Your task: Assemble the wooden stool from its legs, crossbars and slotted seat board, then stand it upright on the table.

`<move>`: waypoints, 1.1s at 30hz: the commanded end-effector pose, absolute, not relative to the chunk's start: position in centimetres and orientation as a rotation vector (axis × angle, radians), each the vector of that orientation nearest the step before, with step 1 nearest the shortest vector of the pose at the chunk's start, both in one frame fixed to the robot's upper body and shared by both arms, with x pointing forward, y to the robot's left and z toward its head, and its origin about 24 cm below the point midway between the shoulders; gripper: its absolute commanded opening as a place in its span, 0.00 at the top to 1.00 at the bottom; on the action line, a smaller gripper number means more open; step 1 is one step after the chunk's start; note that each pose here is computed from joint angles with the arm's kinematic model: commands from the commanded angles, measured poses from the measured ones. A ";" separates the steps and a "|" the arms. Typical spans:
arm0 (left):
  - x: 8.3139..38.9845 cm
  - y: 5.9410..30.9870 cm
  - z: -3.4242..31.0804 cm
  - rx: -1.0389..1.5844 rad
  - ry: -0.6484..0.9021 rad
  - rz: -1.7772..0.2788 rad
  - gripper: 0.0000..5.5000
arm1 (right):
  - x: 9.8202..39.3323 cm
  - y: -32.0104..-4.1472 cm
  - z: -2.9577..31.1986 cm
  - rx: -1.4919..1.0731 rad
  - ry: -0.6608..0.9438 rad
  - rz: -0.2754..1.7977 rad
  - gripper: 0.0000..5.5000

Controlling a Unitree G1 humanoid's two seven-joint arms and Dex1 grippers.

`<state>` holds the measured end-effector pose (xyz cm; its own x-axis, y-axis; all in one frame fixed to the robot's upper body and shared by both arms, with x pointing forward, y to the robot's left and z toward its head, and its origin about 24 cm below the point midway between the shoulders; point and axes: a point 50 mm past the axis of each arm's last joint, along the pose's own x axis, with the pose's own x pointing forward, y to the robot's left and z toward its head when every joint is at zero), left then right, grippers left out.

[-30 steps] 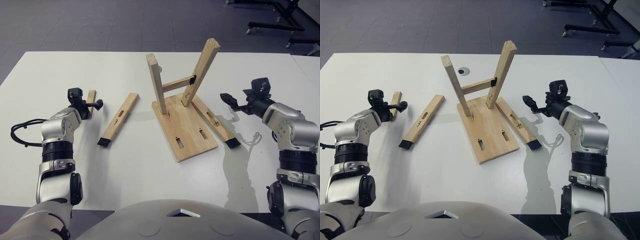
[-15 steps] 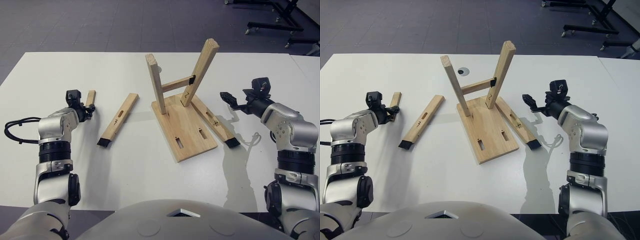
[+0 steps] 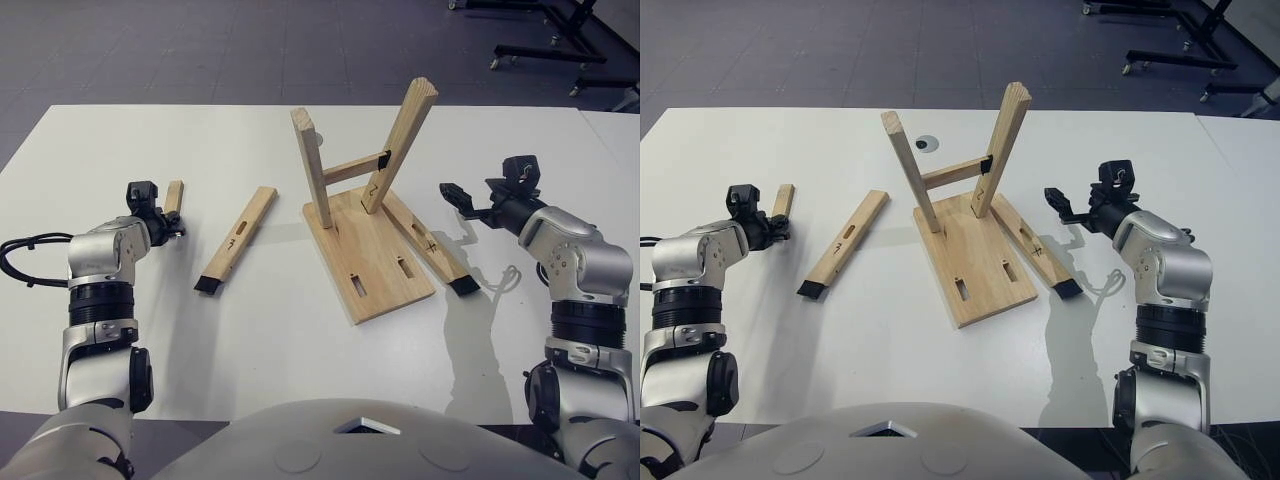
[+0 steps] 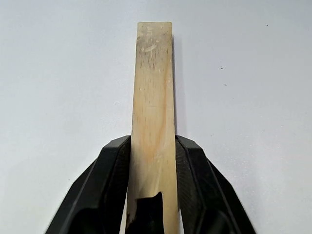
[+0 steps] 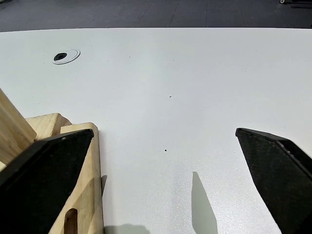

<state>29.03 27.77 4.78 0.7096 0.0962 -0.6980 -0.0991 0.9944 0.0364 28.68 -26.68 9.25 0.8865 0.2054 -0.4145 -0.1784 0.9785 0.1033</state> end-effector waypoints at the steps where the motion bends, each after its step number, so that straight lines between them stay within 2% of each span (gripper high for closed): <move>1: 28.4 27.7 3.6 -0.024 0.832 0.099 0.77 | 28.9 -26.6 9.7 0.074 0.421 0.198 0.02; 6: 29.7 28.1 5.9 -0.042 0.733 0.106 0.77 | 29.1 -26.6 9.8 0.073 0.417 0.195 0.02; 11: 32.5 28.3 14.8 -0.078 0.422 0.056 0.77 | 29.8 -26.7 10.4 0.071 0.393 0.193 0.02; 16: 32.7 27.2 19.8 -0.105 0.258 -0.019 0.77 | 30.6 -26.3 11.0 0.084 0.366 0.199 0.02; 25: 31.2 23.5 22.9 -0.100 0.150 -0.159 0.77 | 34.3 -21.9 11.7 0.122 0.257 0.220 0.02; 29: 30.9 22.5 23.7 -0.114 0.125 -0.228 0.77 | 35.6 -21.5 11.9 0.122 0.234 0.230 0.02; 33: 30.9 23.1 22.9 -0.125 0.149 -0.209 0.77 | 36.5 -23.4 11.6 0.097 0.255 0.219 0.02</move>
<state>30.96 22.76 23.45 0.9692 -0.2216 -0.1076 0.2072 0.9695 -0.1306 36.01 -22.29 10.98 0.9393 0.2421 -0.2431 -0.2094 0.9658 0.1529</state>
